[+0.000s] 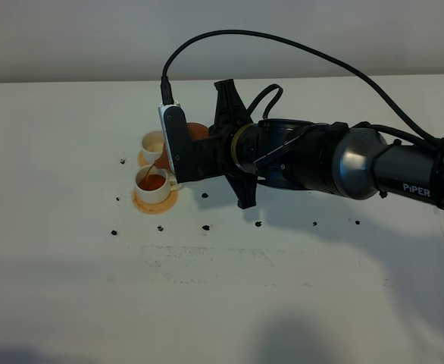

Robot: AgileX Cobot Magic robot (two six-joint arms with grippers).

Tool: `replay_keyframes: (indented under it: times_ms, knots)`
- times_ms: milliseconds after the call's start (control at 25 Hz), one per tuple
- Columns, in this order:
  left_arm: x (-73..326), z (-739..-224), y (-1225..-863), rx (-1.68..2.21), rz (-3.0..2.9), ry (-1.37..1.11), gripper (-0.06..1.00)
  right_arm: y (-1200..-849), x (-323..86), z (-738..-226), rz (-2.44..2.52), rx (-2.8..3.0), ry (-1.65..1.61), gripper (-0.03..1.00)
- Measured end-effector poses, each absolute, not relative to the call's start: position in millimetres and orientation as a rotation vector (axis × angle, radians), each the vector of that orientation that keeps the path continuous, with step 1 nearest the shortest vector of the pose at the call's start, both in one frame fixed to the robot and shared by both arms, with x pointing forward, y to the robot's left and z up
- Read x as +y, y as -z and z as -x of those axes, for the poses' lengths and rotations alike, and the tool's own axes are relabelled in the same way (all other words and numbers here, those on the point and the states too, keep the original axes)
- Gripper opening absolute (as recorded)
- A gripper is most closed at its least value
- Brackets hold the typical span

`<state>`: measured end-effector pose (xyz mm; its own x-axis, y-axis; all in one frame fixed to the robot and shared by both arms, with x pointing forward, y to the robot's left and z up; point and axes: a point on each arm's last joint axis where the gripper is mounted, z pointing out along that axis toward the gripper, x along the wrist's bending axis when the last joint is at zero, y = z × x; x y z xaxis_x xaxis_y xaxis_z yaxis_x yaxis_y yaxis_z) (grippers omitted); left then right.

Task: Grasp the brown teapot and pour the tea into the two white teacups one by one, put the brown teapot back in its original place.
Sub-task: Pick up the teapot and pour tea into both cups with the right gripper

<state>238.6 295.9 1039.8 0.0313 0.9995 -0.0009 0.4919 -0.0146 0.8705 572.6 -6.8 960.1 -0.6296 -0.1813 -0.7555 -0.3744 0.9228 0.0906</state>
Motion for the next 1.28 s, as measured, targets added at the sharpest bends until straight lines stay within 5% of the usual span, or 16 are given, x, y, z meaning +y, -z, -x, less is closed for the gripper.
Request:
replay_keyframes:
  times_ms: [1280]
  knots:
    - [295.9,-238.6,-1039.8,1.548,-1.597,-0.902,0.52,-963.0,-7.2,-575.4,0.549,2.176,-0.213,0.11]
